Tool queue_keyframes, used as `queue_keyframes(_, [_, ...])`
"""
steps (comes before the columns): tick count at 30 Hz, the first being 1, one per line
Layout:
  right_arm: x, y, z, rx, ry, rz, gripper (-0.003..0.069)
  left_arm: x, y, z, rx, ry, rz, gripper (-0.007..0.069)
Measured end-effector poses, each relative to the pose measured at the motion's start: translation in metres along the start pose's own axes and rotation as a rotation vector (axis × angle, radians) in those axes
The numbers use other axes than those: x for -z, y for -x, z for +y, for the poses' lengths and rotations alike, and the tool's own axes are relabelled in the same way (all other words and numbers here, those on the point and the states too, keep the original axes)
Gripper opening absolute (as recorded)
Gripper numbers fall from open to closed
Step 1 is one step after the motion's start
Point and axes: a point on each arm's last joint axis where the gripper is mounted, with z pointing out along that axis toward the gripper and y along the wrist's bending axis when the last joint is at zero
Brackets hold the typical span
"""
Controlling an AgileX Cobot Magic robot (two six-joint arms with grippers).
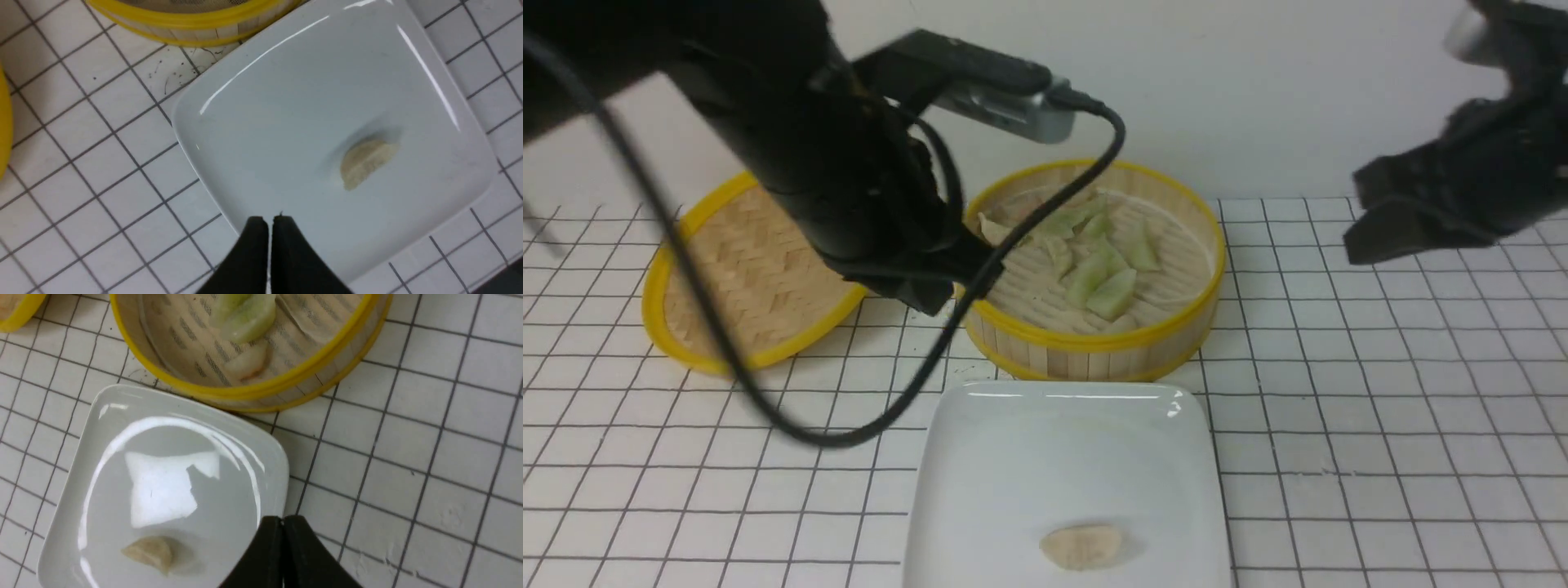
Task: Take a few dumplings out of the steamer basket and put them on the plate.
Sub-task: Use the right arm to grab a dumpling from inside the steamer
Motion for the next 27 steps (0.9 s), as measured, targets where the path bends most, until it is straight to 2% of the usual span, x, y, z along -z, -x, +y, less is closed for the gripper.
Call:
queue_keyframes(6, [-0.055, 0.047, -0.001, 0.012, -0.018, 0.017, 0.0025, 0.045, -0.056, -0.009, 0.056, 0.000, -0.068, -0.0006])
queue_keyframes(9, [-0.087, 0.075, -0.007, 0.023, -0.019, -0.006, 0.0082, 0.058, -0.091, -0.012, 0.094, 0.000, -0.094, -0.0006])
queue_keyframes(12, [-0.108, 0.088, -0.012, 0.023, -0.020, -0.019, 0.0116, 0.064, -0.104, -0.013, 0.105, -0.001, -0.110, -0.0006])
queue_keyframes(14, [-0.134, 0.103, -0.018, 0.038, -0.019, -0.040, 0.0181, 0.071, -0.120, -0.015, 0.117, -0.002, -0.137, -0.0006])
queue_keyframes(20, [-0.193, 0.119, -0.021, 0.094, -0.011, -0.062, 0.0335, 0.083, -0.142, -0.017, 0.142, 0.005, -0.177, -0.0006])
queue_keyframes(24, [-0.222, 0.120, -0.021, 0.111, -0.003, -0.066, 0.0385, 0.087, -0.146, -0.015, 0.149, 0.032, -0.190, -0.0006])
queue_keyframes(27, [-0.242, 0.116, -0.023, 0.113, -0.001, -0.050, 0.0393, 0.087, -0.147, -0.013, 0.157, 0.058, -0.194, -0.0006])
